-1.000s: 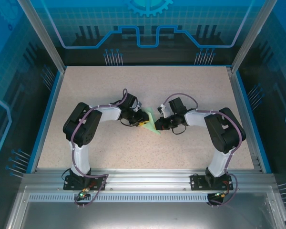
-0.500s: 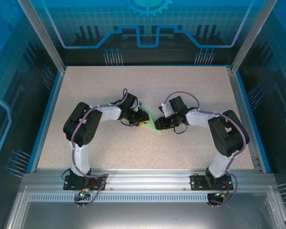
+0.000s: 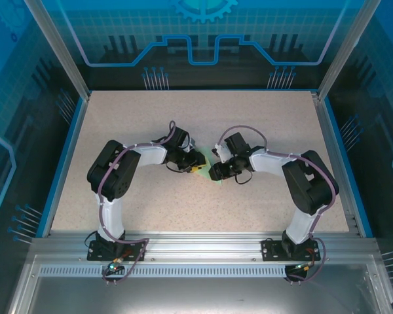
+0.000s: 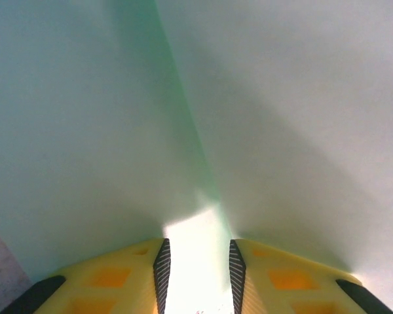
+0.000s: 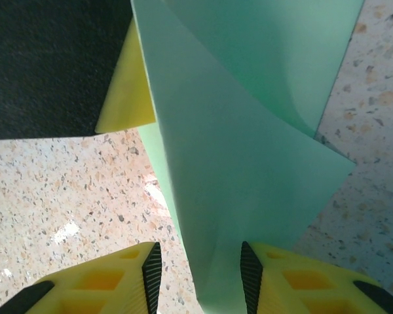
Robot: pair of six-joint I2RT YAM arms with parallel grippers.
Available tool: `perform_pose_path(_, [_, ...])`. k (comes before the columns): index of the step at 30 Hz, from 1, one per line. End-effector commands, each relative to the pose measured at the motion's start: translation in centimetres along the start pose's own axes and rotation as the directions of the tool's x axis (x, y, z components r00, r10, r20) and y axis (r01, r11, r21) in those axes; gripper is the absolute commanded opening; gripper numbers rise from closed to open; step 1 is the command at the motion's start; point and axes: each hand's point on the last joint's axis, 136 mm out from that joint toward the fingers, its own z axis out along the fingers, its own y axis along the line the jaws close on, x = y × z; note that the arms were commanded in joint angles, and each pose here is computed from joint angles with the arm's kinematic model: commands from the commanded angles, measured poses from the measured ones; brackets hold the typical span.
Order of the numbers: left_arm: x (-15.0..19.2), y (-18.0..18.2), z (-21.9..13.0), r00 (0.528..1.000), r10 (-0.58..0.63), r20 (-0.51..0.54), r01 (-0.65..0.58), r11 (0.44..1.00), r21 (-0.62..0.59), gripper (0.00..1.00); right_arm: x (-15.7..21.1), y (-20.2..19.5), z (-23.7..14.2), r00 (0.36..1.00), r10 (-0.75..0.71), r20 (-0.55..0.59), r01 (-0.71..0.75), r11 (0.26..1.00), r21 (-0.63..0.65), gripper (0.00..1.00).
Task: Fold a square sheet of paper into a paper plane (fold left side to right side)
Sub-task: Fourth fold the wing at the center of the table.
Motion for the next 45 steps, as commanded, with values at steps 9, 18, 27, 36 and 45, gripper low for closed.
perform_pose_path(9, [-0.2,0.1,0.4,1.0,0.004,-0.007,-0.004,1.0,-0.009,0.35,0.0,0.3,-2.9,0.999,-0.036,-0.005,0.037,0.993,0.11,0.43])
perform_pose_path(18, [-0.1,0.1,0.5,1.0,0.006,-0.009,-0.006,1.0,-0.01,0.35,2.2,0.8,-1.7,0.998,-0.033,-0.051,0.041,0.985,0.169,0.34])
perform_pose_path(27, [-0.2,0.1,0.4,1.0,0.006,-0.007,-0.006,1.0,-0.009,0.35,2.5,0.4,-0.7,0.996,-0.037,-0.081,0.052,0.98,0.192,0.32])
perform_pose_path(36, [-0.1,0.0,0.4,1.0,0.008,-0.011,-0.008,1.0,-0.006,0.35,2.8,0.1,0.0,0.995,-0.028,-0.098,0.047,0.98,0.194,0.3])
perform_pose_path(45, [-0.1,0.1,0.5,1.0,0.007,-0.013,-0.007,1.0,-0.01,0.35,2.7,-0.1,0.4,0.995,-0.023,-0.101,0.043,0.979,0.201,0.27])
